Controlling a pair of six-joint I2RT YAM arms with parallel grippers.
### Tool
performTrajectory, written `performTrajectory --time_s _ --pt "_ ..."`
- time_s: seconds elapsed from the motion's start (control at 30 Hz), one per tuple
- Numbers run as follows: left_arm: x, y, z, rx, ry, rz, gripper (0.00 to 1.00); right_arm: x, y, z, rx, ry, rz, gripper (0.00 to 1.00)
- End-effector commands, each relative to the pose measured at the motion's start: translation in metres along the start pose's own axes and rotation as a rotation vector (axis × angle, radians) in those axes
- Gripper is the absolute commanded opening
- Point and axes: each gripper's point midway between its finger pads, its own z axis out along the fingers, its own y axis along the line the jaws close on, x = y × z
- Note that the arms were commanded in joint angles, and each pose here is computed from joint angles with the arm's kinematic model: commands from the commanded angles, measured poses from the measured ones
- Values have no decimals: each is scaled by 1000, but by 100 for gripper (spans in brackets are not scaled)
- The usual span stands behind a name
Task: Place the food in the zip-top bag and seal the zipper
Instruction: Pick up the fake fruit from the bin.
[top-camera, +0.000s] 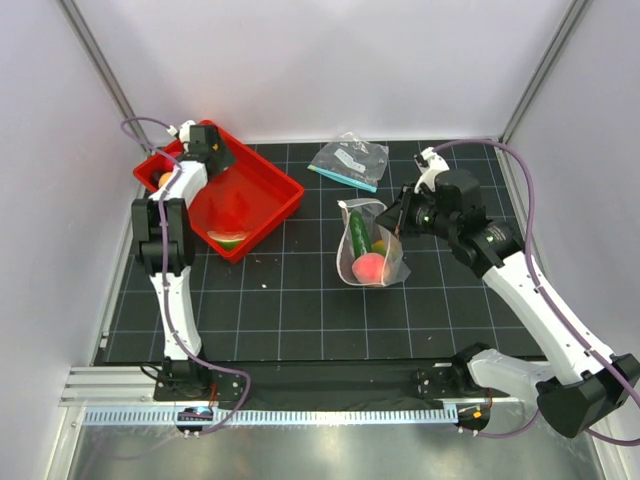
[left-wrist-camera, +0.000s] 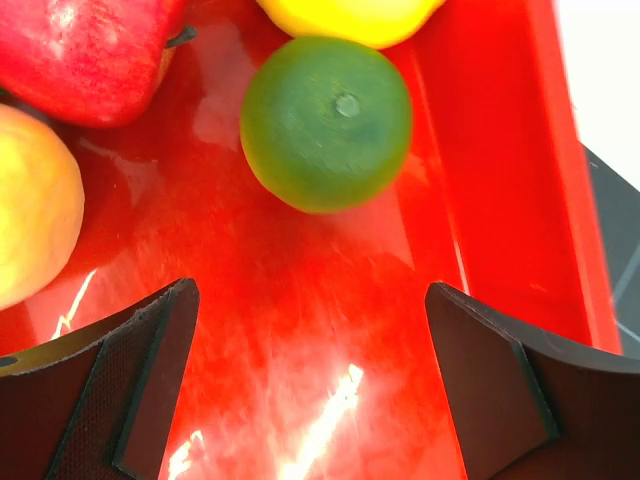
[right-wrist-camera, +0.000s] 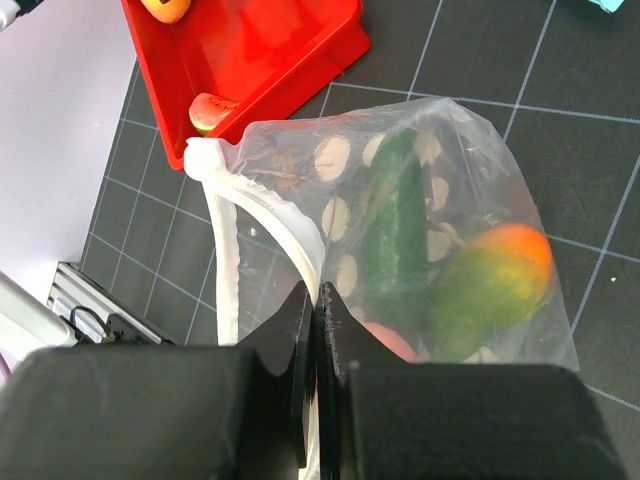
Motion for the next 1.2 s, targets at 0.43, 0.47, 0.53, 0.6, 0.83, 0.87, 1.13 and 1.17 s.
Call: performTrajectory --time_s 0.43,0.47,0.53,0.6,0.83,0.87,1.13,1.17 --pt "-24 16 61 -87 -51 -84 100 -18 9 -17 -36 -101 -43 1" --pt "-23 16 67 -87 -50 -86 100 -18 10 -17 -36 -102 -43 1" --pt "-21 13 72 -72 -42 -81 100 -20 9 -18 -32 -108 -46 1" --pt "-23 9 77 -59 -45 -77 95 -22 10 -23 -33 -123 -49 1" --pt "-49 -13 48 45 -87 -96 50 -22 7 -25 -19 -132 -53 1" --pt "-32 -8 47 58 -50 -101 48 -21 8 -24 -23 -127 -51 1" --pt "-60 -20 -31 199 -203 -167 45 -16 3 -21 -11 -116 -44 1" --pt "-61 -21 -43 209 -211 -168 44 -16 3 -21 -7 -119 -44 1"
